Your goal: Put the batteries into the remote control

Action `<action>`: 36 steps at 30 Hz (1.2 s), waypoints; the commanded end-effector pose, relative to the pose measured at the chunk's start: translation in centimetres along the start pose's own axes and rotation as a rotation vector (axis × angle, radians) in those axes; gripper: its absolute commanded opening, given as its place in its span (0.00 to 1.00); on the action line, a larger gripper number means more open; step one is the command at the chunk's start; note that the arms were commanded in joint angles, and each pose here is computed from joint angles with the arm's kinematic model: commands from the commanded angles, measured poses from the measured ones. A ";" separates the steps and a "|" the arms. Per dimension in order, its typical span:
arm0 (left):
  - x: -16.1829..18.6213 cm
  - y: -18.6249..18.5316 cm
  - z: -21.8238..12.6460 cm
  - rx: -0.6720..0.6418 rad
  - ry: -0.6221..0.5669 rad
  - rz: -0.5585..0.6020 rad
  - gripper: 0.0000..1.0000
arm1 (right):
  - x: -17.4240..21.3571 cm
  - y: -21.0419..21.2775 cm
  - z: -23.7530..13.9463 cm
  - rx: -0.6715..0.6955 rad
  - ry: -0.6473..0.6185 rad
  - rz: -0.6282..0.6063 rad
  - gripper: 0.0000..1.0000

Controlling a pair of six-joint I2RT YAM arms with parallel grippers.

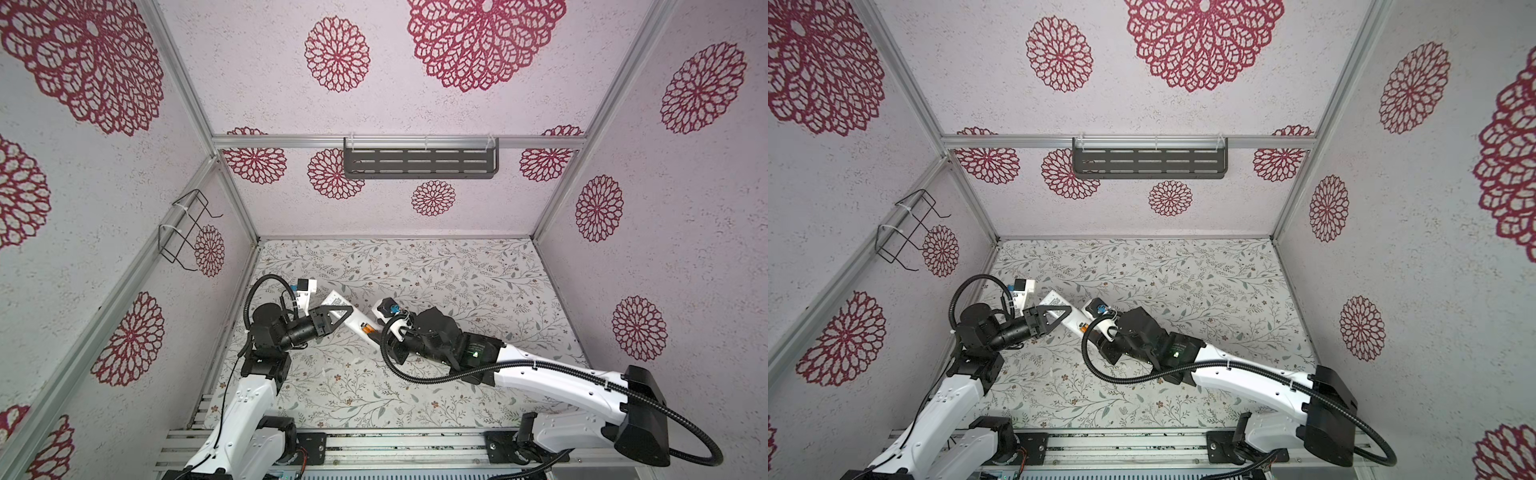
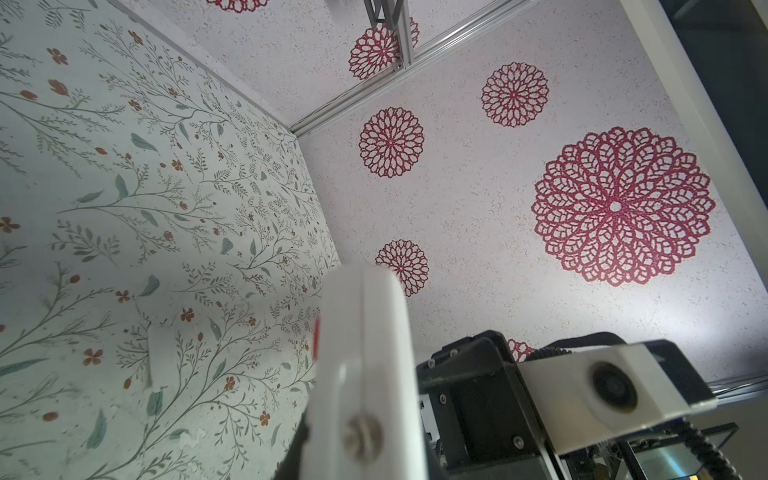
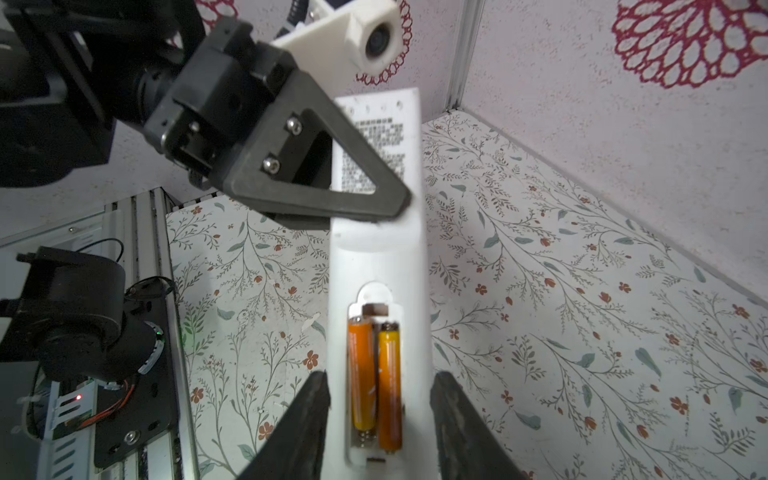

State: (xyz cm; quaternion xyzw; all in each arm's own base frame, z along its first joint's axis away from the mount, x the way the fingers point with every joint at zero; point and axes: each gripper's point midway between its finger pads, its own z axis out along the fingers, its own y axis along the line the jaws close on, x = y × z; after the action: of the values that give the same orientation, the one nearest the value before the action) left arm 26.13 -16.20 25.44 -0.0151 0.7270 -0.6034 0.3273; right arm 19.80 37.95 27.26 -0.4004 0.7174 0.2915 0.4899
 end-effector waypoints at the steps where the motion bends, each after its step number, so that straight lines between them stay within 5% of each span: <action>1: -0.4 -0.9 -0.1 0.030 -0.006 0.029 0.00 | -3.5 -0.9 -2.1 -0.004 -0.094 0.047 0.50; 7: -0.4 -0.8 0.0 0.030 -0.005 0.026 0.00 | -2.5 -2.1 -1.7 0.016 0.010 0.056 0.61; 14: -0.4 -0.6 0.0 0.026 -0.008 0.021 0.00 | -2.8 -2.6 -1.5 0.048 0.037 0.069 0.62; 16: -0.5 -0.6 0.0 0.026 -0.009 0.022 0.00 | -2.7 -2.6 -1.6 0.045 0.049 0.074 0.73; 17: -0.5 -0.5 0.0 0.025 -0.009 0.020 0.00 | -2.4 -2.2 -1.5 0.025 0.070 0.064 0.91; 18: -0.5 -0.5 0.0 0.024 -0.009 0.019 0.00 | -2.2 -1.8 -1.4 0.001 0.093 0.052 0.99; 24: -0.5 -0.5 0.0 0.024 -0.010 0.019 0.00 | -1.0 -0.7 -0.1 -0.052 0.173 0.031 0.96; 31: -0.4 -0.5 0.0 0.025 -0.011 0.020 0.00 | -1.6 0.0 0.9 -0.083 0.167 0.008 0.67; 36: -0.4 -0.6 -0.1 0.025 -0.012 0.022 0.00 | -2.1 0.5 1.6 -0.102 0.156 0.003 0.62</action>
State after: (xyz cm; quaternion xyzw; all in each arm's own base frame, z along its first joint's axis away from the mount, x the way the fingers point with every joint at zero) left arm 26.26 -16.22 25.34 -0.0181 0.7269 -0.6058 0.3230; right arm 20.86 39.44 26.47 -0.4406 0.7578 0.2790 0.3921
